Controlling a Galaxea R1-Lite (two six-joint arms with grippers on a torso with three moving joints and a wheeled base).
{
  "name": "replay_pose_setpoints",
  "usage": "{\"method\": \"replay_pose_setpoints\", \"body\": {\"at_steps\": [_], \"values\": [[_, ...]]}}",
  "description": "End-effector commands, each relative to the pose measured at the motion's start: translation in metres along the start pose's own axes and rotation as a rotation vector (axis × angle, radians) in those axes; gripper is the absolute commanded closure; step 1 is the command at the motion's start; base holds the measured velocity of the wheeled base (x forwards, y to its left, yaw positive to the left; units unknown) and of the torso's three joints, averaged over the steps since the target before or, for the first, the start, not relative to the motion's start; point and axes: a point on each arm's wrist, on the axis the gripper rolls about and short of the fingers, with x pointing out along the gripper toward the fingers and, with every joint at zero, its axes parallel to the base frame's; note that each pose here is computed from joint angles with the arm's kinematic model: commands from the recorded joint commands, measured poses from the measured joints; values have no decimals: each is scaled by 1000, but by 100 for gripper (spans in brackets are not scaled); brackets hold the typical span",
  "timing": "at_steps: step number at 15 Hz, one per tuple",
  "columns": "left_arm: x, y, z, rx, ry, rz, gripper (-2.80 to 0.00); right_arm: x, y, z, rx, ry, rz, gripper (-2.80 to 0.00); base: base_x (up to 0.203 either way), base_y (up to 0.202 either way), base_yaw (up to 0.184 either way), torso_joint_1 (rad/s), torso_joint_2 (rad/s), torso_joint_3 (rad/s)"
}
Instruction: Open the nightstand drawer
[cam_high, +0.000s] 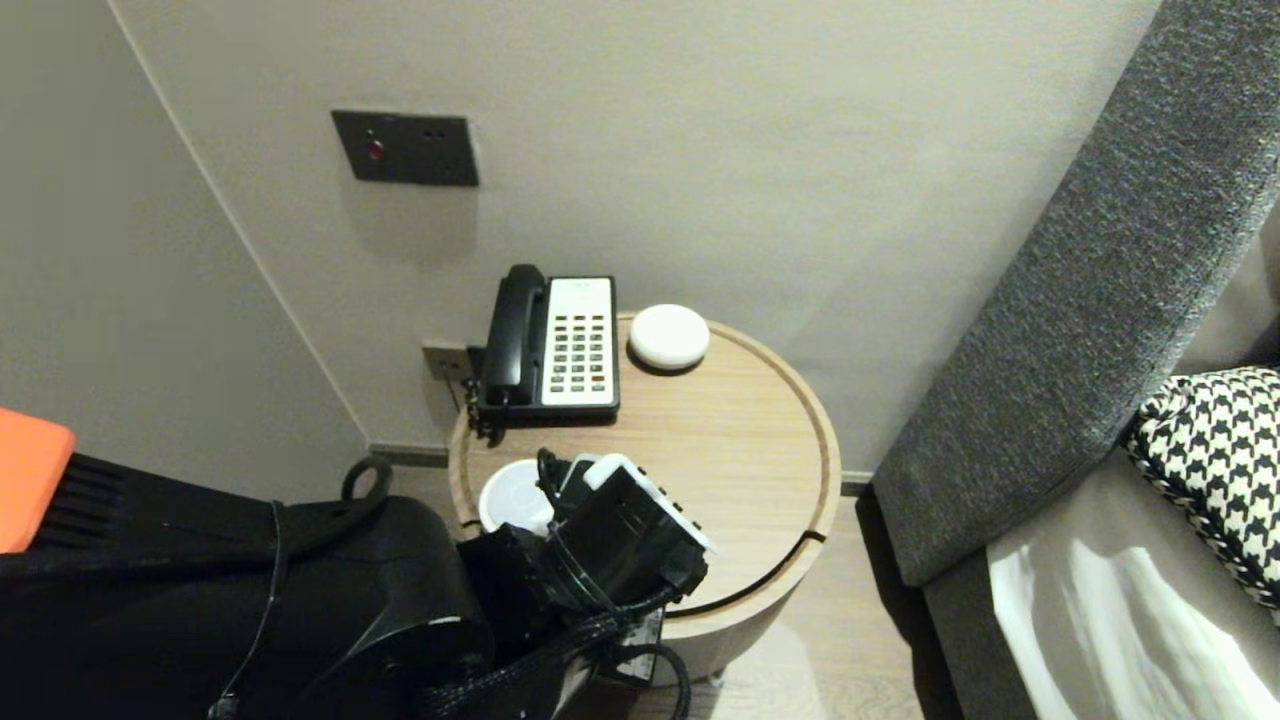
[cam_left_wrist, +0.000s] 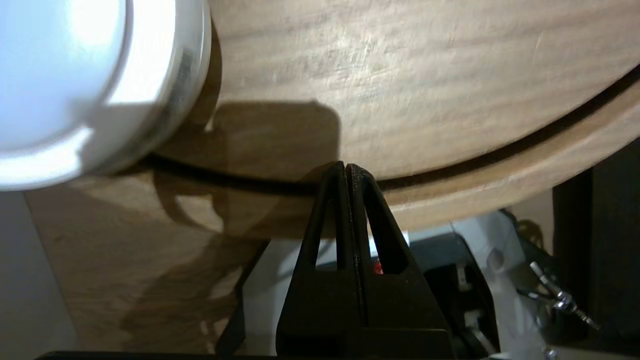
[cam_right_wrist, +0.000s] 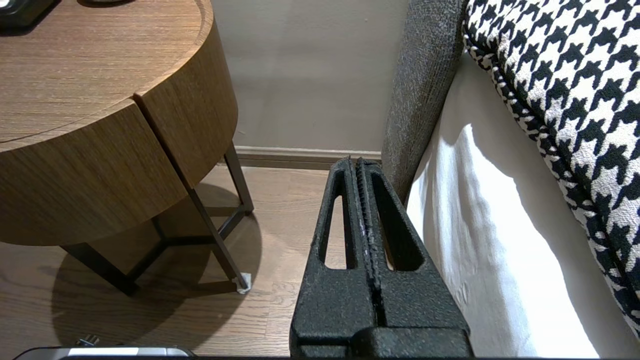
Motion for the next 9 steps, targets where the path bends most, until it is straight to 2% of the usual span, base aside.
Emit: {"method": "replay_pose_setpoints", "body": {"at_steps": [1,5,9], "values": [[-5,2,-8,11,11,-3,0,2,0,-11,-1,40,1,0,0,0,0,0,0,0],[-9,7,-15,-1,26,-5,0,2,0,-11,-1,40,1,0,0,0,0,0,0,0],[-25,4,-23,-7,23,-44,0,2,0,-11,-1,40,2,0,0,0,0,0,0,0]]}}
